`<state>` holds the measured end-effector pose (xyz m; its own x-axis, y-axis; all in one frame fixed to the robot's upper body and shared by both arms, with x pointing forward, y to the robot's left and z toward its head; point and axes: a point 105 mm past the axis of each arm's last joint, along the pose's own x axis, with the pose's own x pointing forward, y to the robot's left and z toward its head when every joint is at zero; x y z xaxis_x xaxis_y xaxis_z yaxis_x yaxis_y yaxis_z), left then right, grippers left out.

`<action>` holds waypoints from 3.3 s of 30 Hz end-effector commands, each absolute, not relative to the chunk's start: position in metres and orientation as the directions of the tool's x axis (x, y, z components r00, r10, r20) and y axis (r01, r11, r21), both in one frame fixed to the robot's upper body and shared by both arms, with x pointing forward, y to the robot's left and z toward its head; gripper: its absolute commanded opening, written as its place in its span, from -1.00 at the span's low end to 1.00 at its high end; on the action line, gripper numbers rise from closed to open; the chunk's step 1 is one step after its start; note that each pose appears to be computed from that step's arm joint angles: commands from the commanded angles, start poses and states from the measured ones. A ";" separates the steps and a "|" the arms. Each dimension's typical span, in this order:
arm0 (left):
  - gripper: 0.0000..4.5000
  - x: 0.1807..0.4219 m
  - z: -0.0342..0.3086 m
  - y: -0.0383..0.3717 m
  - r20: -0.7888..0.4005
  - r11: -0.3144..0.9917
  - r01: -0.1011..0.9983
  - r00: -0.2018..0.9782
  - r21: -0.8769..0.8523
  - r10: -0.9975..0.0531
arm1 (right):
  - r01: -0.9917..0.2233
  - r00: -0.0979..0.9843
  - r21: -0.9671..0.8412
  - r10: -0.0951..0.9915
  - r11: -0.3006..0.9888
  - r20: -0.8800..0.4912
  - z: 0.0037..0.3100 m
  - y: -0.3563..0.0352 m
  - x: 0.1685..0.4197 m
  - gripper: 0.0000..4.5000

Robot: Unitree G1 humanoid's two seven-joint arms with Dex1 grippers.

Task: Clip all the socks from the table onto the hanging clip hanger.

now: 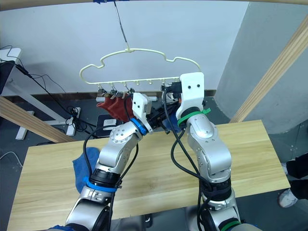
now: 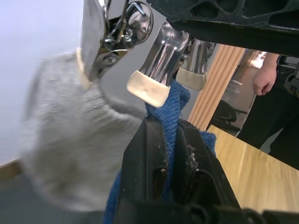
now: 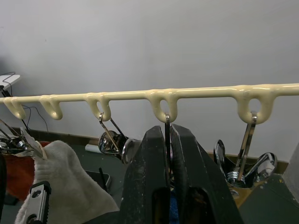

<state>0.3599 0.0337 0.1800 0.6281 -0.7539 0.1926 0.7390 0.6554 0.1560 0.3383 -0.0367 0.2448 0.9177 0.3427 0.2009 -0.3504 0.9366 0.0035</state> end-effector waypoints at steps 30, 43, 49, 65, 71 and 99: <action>0.29 0.350 0.178 0.042 0.170 0.614 0.750 0.590 0.246 -0.789 | -0.520 0.784 -0.189 0.553 0.833 0.283 0.256 -0.053 0.272 0.28; 0.29 0.317 0.183 0.062 0.100 0.487 0.841 0.478 0.235 -0.873 | -0.305 0.879 -0.217 0.362 0.927 0.312 0.254 -0.089 0.285 0.28; 0.29 0.304 0.193 0.073 0.099 0.454 0.860 0.444 0.231 -0.891 | -0.224 0.922 -0.205 0.275 0.953 0.271 0.245 -0.104 0.298 0.28; 0.29 0.292 0.210 0.076 0.091 0.408 0.875 0.399 0.260 -0.913 | -0.209 0.948 -0.157 0.239 0.965 0.212 0.237 -0.097 0.322 0.28; 0.29 0.294 0.212 0.074 0.093 0.406 0.874 0.396 0.267 -0.914 | -0.212 0.948 -0.156 0.242 0.965 0.206 0.237 -0.091 0.331 0.28; 0.29 0.298 0.212 0.073 0.085 0.403 0.870 0.395 0.285 -0.915 | -0.157 0.956 -0.009 0.154 0.988 0.250 0.252 -0.086 0.346 0.28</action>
<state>0.3014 0.0754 0.2034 0.4144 -0.9080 0.0612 0.8746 0.4160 0.2492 0.3494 -0.0858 0.2373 0.9640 0.1768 0.1987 -0.1657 0.9836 -0.0717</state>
